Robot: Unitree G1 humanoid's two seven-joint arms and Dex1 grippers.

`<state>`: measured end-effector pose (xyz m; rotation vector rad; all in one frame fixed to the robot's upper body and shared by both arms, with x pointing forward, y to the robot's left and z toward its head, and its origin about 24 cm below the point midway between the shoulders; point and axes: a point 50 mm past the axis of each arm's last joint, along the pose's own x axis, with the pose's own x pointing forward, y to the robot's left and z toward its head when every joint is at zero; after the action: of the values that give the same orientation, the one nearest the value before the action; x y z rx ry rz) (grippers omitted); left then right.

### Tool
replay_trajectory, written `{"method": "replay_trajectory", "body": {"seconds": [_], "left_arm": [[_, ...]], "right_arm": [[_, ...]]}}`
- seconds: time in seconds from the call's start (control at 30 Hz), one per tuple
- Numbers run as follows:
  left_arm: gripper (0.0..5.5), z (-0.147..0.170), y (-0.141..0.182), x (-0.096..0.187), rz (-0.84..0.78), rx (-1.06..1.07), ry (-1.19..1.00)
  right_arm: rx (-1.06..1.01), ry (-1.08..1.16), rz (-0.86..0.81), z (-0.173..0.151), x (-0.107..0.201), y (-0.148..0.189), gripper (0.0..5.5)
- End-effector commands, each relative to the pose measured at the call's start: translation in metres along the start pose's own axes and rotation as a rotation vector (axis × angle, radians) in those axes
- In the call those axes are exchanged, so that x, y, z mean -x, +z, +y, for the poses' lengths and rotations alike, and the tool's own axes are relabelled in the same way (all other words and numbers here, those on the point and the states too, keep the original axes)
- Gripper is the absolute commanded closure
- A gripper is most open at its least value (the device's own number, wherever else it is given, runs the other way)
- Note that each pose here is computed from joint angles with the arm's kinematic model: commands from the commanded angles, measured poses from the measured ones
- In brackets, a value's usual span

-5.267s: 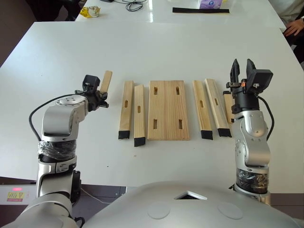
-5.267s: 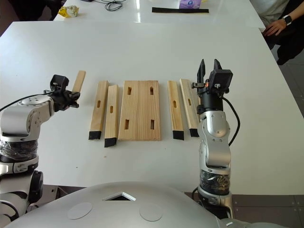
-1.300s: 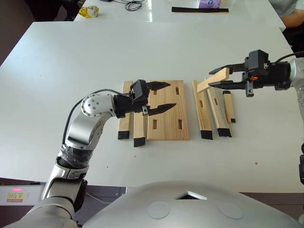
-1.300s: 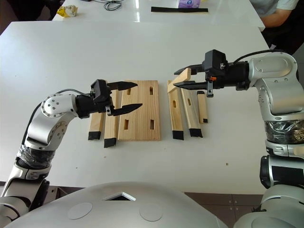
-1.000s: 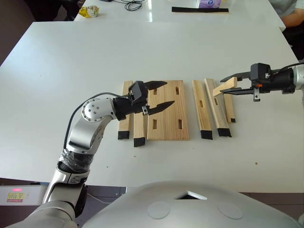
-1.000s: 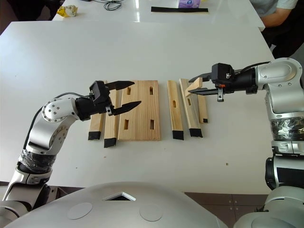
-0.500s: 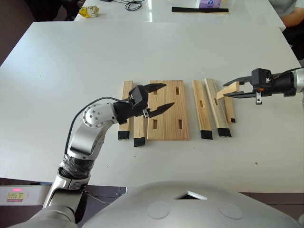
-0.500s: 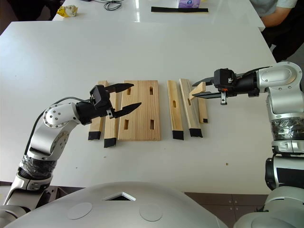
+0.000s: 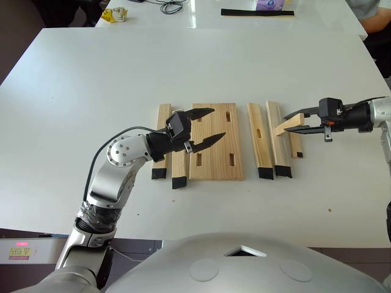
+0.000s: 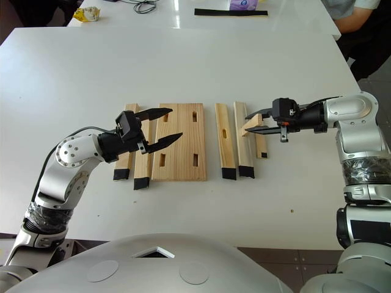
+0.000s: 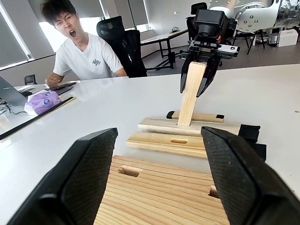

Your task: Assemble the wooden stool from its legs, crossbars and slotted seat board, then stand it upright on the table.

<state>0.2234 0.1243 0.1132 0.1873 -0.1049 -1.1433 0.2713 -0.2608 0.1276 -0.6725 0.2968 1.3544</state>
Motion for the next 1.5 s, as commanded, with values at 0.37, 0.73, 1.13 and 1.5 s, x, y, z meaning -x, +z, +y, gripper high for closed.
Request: {"method": "replay_trajectory", "body": {"seconds": [0.37, 0.73, 1.13, 1.5], "left_arm": [[2.2, -0.003, 0.001, -0.001, 0.001, 0.007, 0.013], [2.2, -0.003, 0.003, -0.006, 0.001, 0.011, -0.062], [2.2, -0.005, -0.001, -0.006, 0.011, 0.011, -0.071], [2.2, -0.009, -0.001, -0.008, 0.002, 0.012, -0.047]], "right_arm": [[-0.08, 0.064, 0.04, -0.002, -0.005, -0.004, 4.19], [-0.273, 0.02, 0.056, -0.002, -0.033, -0.049, 4.19], [-0.216, 0.141, -0.001, 0.001, -0.028, -0.022, 4.19], [-0.252, 0.284, 0.007, 0.021, -0.028, -0.007, 4.19]]}}
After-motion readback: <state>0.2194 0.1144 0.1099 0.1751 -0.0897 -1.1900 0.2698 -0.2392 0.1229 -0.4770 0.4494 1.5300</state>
